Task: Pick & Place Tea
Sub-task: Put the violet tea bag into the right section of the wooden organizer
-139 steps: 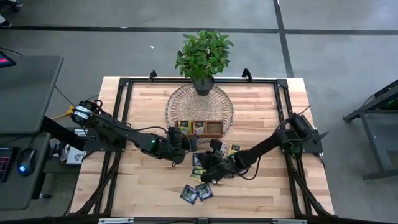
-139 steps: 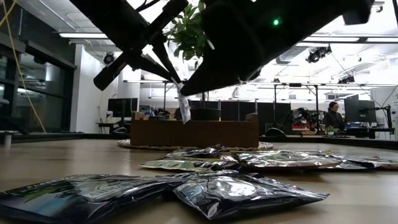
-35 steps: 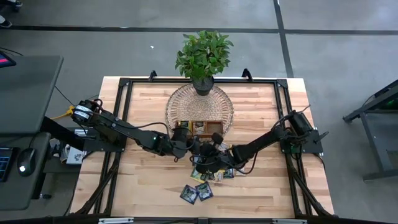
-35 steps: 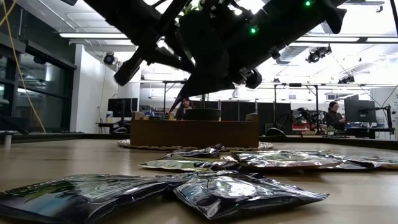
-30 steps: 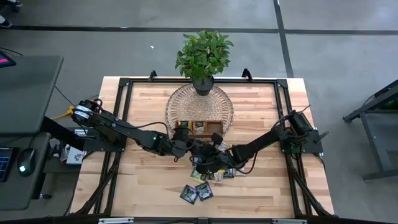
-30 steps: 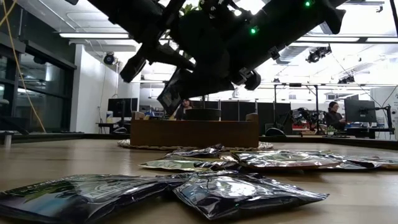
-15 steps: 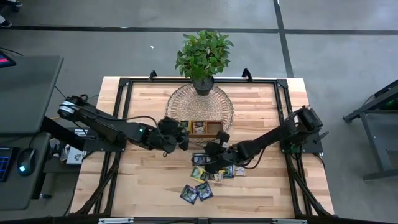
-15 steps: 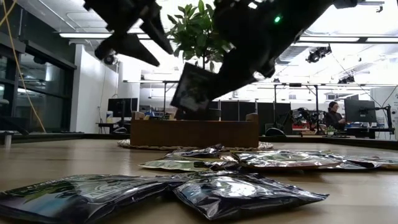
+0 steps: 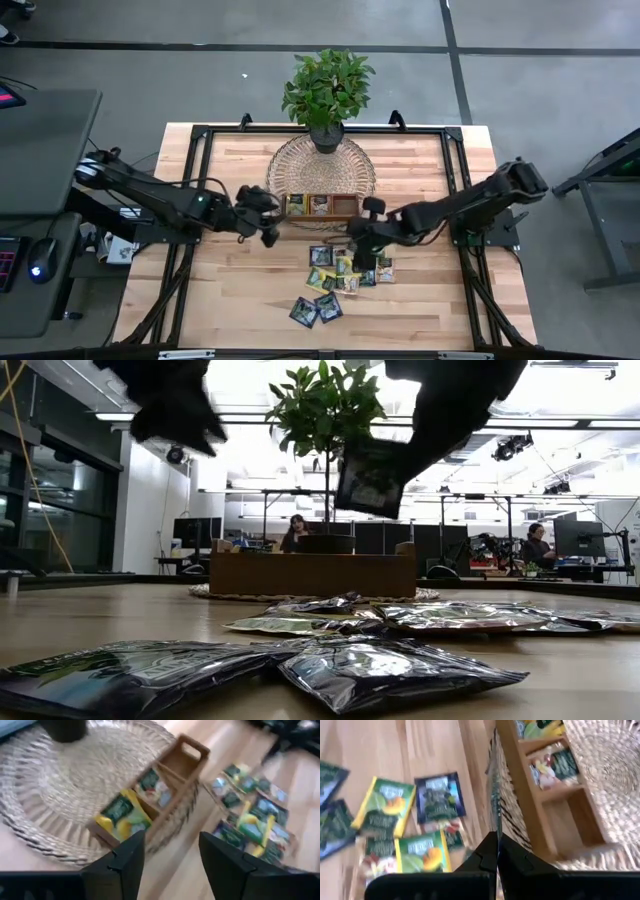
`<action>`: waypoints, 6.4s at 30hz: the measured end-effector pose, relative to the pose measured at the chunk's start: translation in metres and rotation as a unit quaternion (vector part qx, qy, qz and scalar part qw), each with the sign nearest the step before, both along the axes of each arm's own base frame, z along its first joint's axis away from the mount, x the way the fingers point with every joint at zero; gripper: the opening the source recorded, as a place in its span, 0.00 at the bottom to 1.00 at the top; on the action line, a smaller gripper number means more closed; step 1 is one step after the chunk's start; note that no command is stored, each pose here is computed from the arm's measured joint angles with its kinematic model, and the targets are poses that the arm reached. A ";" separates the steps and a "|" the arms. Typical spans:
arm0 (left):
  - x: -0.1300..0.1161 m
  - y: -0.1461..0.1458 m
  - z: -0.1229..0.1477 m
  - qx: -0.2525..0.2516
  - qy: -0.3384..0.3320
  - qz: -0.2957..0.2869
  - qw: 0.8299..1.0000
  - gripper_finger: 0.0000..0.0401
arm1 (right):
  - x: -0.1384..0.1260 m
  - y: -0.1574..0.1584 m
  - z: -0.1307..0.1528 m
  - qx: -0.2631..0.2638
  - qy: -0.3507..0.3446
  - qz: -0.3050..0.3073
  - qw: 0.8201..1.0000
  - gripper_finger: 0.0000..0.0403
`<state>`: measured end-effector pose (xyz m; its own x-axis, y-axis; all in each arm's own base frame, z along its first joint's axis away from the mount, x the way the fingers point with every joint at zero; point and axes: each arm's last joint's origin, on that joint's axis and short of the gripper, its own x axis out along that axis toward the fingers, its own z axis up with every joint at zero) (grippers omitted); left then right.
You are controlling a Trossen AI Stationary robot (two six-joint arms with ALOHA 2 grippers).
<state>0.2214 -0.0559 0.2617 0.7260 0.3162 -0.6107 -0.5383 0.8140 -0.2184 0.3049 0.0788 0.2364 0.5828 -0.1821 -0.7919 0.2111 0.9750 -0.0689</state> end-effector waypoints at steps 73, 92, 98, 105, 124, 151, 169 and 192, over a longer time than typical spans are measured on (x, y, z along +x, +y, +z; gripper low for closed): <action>-0.031 0.005 -0.034 -0.092 -0.155 -0.081 0.980 0.46 | -0.015 -0.131 -0.037 -0.015 -0.005 0.085 0.996 0.00; -0.031 0.005 -0.034 -0.092 -0.156 -0.082 0.980 0.46 | -0.017 -0.130 -0.039 -0.013 0.009 0.084 0.996 0.00; -0.031 0.005 -0.034 -0.094 -0.156 -0.084 0.980 0.46 | -0.017 -0.132 -0.039 -0.009 0.007 0.080 0.997 0.00; -0.031 0.004 -0.033 -0.098 -0.155 -0.090 0.979 0.46 | -0.017 -0.134 -0.039 -0.006 0.007 0.071 0.997 0.08; -0.025 0.001 -0.036 -0.112 -0.155 -0.115 0.975 0.46 | -0.037 -0.118 0.012 0.018 -0.098 0.038 0.994 0.31; 0.052 -0.029 -0.111 -0.225 -0.125 -0.141 0.956 0.46 | 0.004 -0.017 -0.037 0.286 -0.120 -0.164 0.937 0.31; 0.086 -0.041 -0.137 -0.273 -0.058 -0.084 0.957 0.46 | 0.018 0.010 -0.091 0.368 -0.119 -0.352 0.852 0.31; 0.087 -0.040 -0.151 -0.270 -0.027 -0.024 0.962 0.46 | 0.030 0.014 -0.109 0.400 -0.129 -0.347 0.838 0.31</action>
<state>0.3088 -0.0956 0.1108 0.7666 -0.0714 -0.6382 -0.4793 0.5978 -0.6426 0.3345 0.0926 0.1279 0.7269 -0.0189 -0.6864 0.6541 0.3234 0.6838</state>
